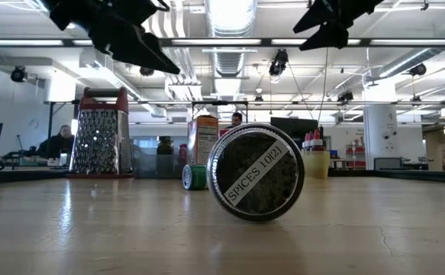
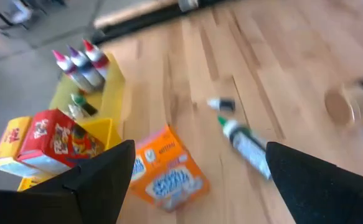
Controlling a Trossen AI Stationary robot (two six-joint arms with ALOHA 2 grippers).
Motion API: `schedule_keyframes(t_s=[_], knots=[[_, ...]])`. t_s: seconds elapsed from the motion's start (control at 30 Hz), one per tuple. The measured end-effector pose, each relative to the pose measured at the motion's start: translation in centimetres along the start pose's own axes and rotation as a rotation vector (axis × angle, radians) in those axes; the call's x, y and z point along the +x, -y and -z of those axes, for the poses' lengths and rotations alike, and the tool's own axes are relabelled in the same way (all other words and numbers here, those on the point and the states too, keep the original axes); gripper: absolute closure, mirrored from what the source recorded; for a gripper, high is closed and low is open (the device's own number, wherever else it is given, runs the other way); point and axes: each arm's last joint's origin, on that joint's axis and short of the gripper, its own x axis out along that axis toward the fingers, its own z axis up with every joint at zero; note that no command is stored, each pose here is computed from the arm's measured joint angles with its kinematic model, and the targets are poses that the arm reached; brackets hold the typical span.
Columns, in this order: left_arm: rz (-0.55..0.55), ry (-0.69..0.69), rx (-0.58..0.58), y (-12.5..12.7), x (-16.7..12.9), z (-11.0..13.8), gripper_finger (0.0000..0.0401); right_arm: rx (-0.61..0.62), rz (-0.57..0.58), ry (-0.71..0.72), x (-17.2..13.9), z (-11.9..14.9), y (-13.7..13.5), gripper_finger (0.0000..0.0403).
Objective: Pick & Place Kitchen Items
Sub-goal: Put the orange cereal box into the yellow bin
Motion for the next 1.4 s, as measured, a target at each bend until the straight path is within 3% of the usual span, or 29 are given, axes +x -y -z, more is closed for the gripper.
schedule_keyframes(t_s=[0.23,0.73,1.1,1.4], knots=[[0.066,-0.122,0.115,-0.8,0.9,-1.9,0.0036,-0.018,0.000,-0.001,0.0,0.0,0.0,0.0039],[0.307,-0.455,0.417,-1.9,6.2,-3.4,0.0036,-0.020,0.000,-0.004,0.0,0.0,0.0,0.0039],[0.279,-0.380,0.652,-3.4,5.5,-6.1,0.0036,-0.017,0.000,-0.004,0.0,0.0,0.0,0.0039],[0.309,-0.372,0.688,-4.4,6.2,-5.3,0.0036,-0.018,0.000,-0.004,0.0,0.0,0.0,0.0039]])
